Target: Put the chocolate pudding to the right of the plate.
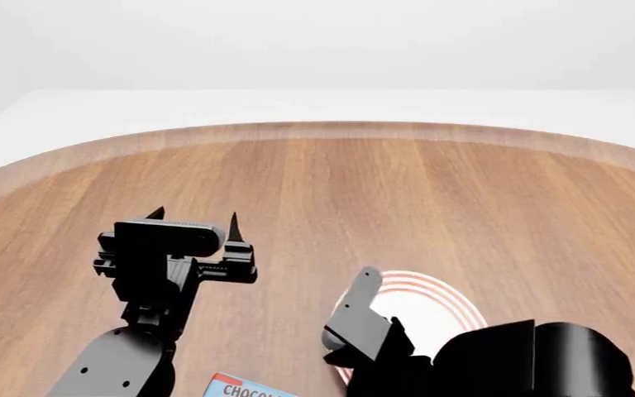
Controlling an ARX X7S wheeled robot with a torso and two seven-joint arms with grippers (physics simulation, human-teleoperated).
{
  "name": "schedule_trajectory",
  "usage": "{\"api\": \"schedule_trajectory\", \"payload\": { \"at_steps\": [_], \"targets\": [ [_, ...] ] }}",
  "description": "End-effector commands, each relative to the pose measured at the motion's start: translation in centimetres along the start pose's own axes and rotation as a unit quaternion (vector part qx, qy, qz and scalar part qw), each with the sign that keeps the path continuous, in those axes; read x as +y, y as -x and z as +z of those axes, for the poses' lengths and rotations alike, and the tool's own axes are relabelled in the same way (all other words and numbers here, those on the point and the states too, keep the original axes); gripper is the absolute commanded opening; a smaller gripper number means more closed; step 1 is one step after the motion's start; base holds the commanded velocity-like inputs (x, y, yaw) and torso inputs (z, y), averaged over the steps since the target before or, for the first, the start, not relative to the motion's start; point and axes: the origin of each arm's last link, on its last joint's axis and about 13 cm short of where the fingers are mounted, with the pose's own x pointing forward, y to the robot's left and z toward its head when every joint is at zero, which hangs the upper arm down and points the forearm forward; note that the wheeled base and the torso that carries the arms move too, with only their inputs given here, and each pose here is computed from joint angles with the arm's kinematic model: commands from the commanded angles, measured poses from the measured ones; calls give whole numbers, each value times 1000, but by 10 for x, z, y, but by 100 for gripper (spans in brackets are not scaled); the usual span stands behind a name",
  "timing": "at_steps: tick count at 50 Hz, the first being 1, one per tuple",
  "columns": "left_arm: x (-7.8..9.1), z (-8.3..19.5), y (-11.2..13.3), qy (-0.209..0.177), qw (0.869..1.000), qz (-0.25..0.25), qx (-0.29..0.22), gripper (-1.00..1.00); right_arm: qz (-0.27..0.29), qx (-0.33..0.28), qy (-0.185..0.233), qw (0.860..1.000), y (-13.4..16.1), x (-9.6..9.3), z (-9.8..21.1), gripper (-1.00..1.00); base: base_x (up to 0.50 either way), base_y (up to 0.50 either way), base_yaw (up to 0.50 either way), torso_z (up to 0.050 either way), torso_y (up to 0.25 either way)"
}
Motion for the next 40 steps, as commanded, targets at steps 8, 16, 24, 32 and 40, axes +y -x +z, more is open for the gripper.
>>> {"api": "schedule_trajectory", "payload": {
  "at_steps": [8, 16, 24, 32, 40],
  "targets": [
    [-2, 1, 1, -1, 1000, -3, -1, 100, 32, 20, -18, 999, -31, -10, -10, 100, 0, 0, 0, 0, 0],
    [-3, 1, 0, -2, 1000, -4, -1, 100, 47, 40, -29, 998, -44, -10, -19, 100, 0, 0, 0, 0, 0],
    [-3, 1, 0, -2, 1000, -5, -1, 100, 55, 57, -39, 996, -52, -9, -29, 100, 0, 0, 0, 0, 0],
    [-3, 1, 0, -2, 1000, -6, 0, 100, 60, 72, -43, 995, -58, -8, -34, 100, 0, 0, 0, 0, 0],
    [-3, -1, 0, -2, 1000, -5, 0, 100, 45, 69, -30, 996, -60, -8, -37, -100, 0, 0, 0, 0, 0]
  ]
}}
